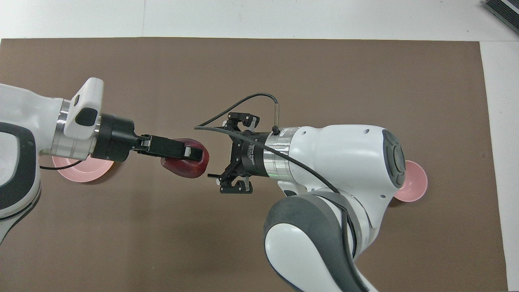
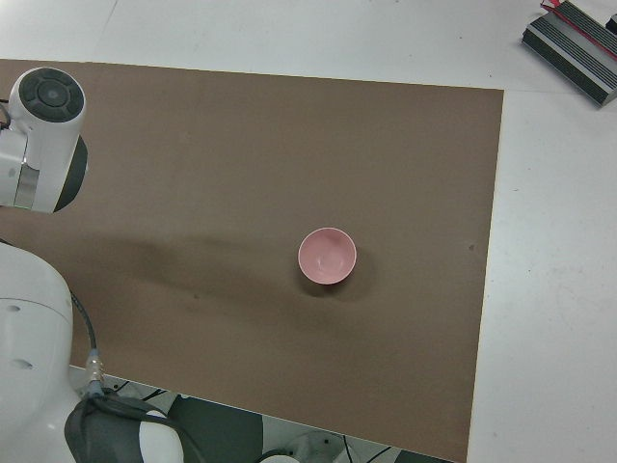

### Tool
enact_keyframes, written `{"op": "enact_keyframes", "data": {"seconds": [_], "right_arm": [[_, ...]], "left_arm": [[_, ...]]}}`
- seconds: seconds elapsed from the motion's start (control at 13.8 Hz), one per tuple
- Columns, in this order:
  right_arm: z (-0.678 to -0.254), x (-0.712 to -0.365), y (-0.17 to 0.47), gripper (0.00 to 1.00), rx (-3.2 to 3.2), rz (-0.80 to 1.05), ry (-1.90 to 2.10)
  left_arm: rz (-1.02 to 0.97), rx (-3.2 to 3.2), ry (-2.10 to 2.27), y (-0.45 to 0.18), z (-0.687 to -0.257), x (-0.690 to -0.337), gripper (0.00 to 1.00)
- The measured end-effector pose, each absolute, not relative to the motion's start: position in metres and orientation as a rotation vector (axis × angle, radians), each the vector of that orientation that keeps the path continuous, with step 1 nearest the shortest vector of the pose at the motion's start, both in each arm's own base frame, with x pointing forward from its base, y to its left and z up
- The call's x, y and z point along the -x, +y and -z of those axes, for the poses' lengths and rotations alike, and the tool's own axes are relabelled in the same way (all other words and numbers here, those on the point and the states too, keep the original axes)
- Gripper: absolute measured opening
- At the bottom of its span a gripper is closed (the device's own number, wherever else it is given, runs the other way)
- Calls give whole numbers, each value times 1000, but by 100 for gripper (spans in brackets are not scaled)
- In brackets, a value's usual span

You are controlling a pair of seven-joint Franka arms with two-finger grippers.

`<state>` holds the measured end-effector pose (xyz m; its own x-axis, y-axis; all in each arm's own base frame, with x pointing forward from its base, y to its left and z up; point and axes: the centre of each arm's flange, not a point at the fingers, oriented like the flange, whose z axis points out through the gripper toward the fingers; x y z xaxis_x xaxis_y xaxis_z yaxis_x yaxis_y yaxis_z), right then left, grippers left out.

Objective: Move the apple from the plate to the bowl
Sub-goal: 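Close the right gripper on the apple held by the left gripper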

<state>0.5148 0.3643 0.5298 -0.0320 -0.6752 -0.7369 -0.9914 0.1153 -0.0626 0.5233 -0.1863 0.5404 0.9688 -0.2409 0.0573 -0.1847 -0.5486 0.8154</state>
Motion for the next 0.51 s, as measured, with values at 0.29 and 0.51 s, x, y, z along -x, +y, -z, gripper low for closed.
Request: {"op": "enact_keyframes", "data": {"seconds": [0.29,0.51], "right_arm": [[-530,-515,364,100,1623,-648,1773],[-529,-516,363,100,1621,-647,1775]], "left_arm": [[57,-2169,-312,-196,-541,-522,72],[35,-2174,-316,-201,-543,-522,72]]}}
